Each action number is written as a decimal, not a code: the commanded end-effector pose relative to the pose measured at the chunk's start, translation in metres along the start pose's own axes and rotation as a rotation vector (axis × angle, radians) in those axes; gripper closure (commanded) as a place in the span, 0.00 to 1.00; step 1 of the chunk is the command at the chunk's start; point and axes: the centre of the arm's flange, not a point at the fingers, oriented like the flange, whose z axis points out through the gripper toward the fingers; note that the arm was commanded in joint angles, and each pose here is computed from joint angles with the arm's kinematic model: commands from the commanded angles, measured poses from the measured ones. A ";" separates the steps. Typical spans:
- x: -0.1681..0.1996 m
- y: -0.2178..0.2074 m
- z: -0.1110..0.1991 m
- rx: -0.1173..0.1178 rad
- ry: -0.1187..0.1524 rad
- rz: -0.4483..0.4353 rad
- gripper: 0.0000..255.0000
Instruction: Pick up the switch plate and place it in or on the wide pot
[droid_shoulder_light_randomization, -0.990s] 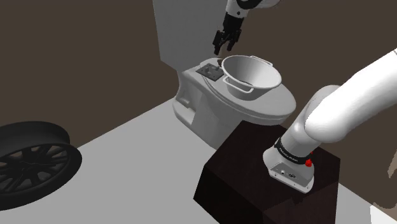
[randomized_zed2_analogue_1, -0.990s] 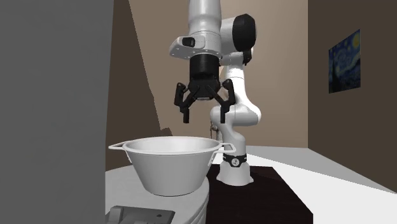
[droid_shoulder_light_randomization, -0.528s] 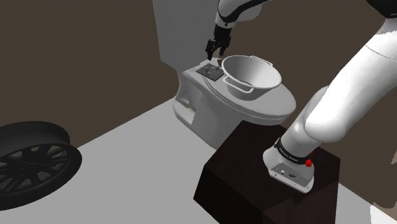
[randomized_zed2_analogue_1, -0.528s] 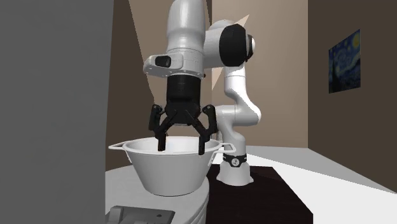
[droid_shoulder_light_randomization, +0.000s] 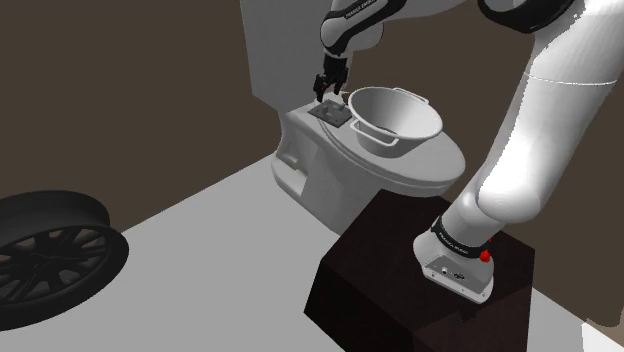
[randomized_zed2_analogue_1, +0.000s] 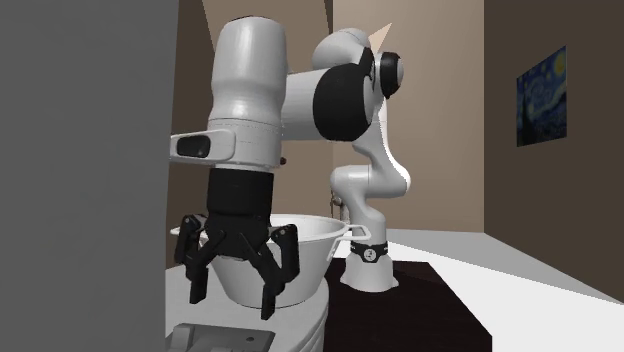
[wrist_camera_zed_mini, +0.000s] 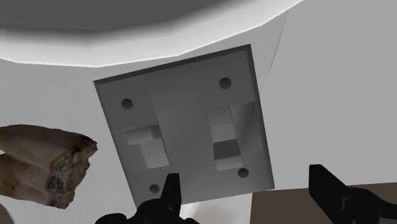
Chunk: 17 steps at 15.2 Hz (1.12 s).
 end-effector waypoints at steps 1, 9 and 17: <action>0.007 0.005 0.016 -0.005 -0.002 -0.003 0.00; 0.007 0.005 0.050 -0.005 -0.002 -0.003 0.00; 0.007 0.005 0.050 -0.005 -0.002 -0.003 1.00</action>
